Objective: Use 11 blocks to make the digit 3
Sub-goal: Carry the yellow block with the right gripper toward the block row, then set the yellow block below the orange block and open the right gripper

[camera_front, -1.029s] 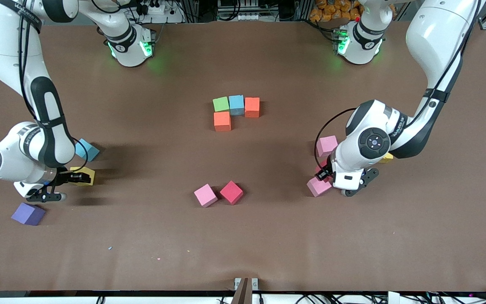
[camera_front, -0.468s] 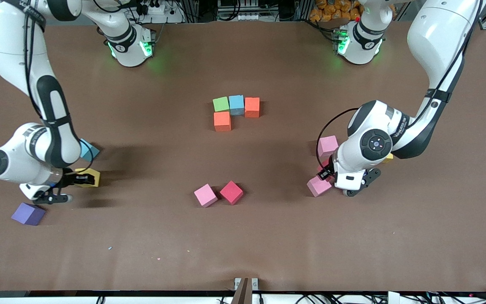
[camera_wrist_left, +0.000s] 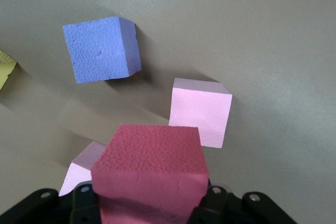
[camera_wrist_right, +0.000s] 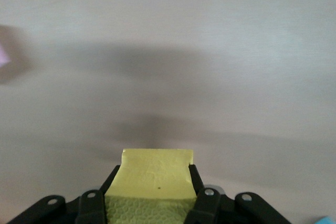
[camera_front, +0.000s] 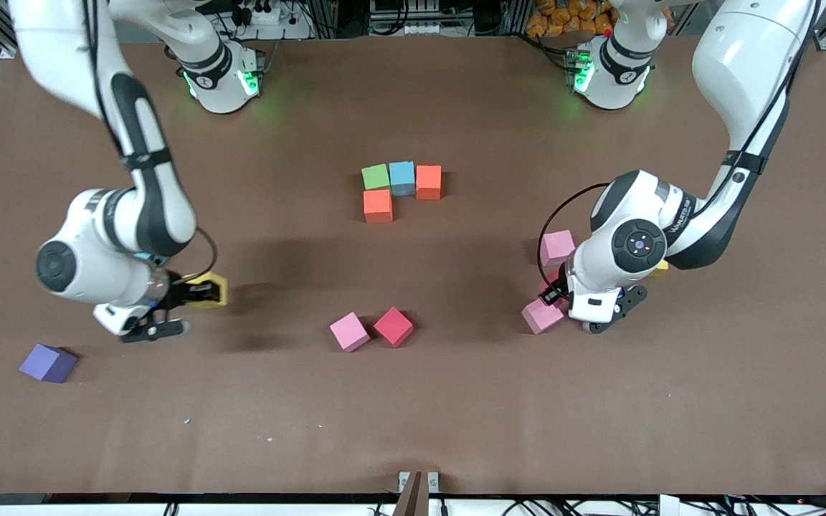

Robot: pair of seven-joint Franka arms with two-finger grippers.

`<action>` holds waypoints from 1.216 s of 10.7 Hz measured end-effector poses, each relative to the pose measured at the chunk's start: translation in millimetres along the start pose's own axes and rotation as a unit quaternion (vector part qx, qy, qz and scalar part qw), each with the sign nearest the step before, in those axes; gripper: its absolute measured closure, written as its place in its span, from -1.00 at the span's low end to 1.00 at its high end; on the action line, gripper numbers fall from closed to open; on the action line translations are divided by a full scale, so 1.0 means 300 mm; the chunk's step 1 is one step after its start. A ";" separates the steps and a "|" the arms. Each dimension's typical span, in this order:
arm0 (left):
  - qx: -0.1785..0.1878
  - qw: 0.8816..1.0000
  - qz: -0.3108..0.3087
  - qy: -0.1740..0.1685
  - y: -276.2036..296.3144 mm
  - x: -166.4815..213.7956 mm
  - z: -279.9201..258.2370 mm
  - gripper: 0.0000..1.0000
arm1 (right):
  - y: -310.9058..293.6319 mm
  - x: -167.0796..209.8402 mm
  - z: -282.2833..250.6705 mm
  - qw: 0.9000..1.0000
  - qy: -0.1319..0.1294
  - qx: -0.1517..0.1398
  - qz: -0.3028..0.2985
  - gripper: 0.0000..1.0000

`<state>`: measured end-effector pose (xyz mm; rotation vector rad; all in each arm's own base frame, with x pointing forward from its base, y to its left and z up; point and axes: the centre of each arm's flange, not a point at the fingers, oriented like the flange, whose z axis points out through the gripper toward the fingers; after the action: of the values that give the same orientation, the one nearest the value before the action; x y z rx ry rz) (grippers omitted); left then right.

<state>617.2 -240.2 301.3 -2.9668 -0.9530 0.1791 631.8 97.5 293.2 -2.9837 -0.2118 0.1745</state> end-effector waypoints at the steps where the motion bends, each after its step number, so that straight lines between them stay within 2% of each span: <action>1: 0.000 1.000 0.000 0.000 0.000 0.000 0.000 -0.21 | -0.112 -0.013 -0.003 1.000 -0.004 0.000 0.008 -0.06; 5: 0.000 1.000 0.000 0.000 -0.002 0.002 0.000 -0.21 | -0.551 -0.094 0.070 0.998 -0.019 -0.013 0.066 -0.06; 9: 0.000 1.000 0.001 0.000 -0.002 0.003 0.000 -0.21 | -0.872 -0.189 0.138 0.994 0.007 -0.018 0.107 -0.06; 13: -0.002 1.000 -0.007 0.003 -0.017 0.031 -0.029 -0.21 | -1.006 -0.238 0.274 0.990 0.032 -0.025 0.136 -0.06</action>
<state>622.7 -230.5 309.2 -2.9622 -0.9730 0.1680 511.5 393.7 265.8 -3.0510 0.2012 0.1041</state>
